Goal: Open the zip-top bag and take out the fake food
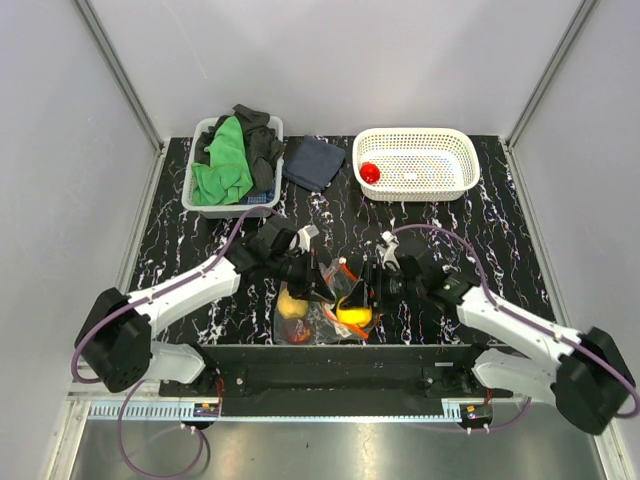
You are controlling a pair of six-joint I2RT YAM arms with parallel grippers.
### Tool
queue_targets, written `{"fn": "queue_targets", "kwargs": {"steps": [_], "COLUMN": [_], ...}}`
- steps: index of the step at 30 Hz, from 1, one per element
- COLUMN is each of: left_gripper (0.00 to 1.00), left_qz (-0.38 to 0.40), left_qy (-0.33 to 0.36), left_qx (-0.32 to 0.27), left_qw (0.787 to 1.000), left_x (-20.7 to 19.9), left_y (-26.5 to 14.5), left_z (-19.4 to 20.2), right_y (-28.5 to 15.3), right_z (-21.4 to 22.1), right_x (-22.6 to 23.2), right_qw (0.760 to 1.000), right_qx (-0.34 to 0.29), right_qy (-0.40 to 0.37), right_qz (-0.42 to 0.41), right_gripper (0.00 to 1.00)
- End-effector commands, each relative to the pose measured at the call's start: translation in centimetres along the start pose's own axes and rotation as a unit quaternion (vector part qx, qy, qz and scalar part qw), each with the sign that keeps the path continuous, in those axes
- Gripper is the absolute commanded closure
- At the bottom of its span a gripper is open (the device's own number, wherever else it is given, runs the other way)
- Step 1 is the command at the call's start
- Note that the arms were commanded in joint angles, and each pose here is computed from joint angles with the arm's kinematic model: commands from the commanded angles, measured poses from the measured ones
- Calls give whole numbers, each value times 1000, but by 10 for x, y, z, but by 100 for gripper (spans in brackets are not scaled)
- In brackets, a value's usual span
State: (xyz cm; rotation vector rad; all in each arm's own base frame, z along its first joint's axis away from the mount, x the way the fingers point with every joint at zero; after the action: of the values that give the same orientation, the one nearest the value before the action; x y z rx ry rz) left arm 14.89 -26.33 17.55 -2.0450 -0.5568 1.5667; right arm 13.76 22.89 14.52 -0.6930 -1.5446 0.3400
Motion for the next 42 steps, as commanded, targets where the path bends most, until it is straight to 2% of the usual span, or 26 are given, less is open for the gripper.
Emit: {"fn": "queue_targets", "kwargs": {"steps": [1,8,13,16,24,27,32,34,37,40,42], "left_gripper": [100,100,100,100,100,100,100,100,100,100,100], "left_qz": [0,6,14,11,7,-4,-9,-6,4,-7,-7], "left_qy": [25,31,43,51,77,96,123,125,138,149,161], "left_qx": [-14,-15,-17,-16,-36,-40,-12,1,17,34,36], "left_qw": [1000,999,999,999,996,995,992,992,990,988,986], "left_x": [-1,-2,-5,-6,-11,-12,-14,-14,-17,-16,-21], "left_y": [-6,-10,-17,-22,-31,-31,-24,-20,-17,-17,-20], "left_z": [3,6,11,14,11,4,-5,-7,-11,-14,-19], "right_y": [-27,-55,-60,-62,-69,-65,-50,-39,-33,-8,-7], "right_z": [4,-27,-72,-111,-247,-297,-373,-395,-428,-438,-448], "right_x": [3,35,62,73,60,44,17,-11,-19,-46,-40], "right_qw": [999,988,970,958,934,927,926,928,927,938,940], "right_qx": [-32,-151,-229,-260,-325,-339,-341,-330,-332,-295,-292], "right_qy": [-4,-9,-64,-91,-69,-52,-45,-27,-30,-10,-16], "right_qz": [22,15,53,81,133,150,156,171,173,182,174], "right_gripper": [53,53,51,49,49,49,48,47,43,39,37]}}
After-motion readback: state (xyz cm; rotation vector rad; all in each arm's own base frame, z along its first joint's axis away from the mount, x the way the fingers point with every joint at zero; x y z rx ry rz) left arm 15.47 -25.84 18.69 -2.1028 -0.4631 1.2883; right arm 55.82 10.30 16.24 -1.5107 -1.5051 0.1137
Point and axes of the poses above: each gripper's point midway between its finger pads, its own y axis out along the fingers, its own x axis along the line the jaws close on, z = x × y, the point moved 5 cm from there along -y, back along the fingers, and after that the axes turned 12 degrees about y, right-handed, at the moved point
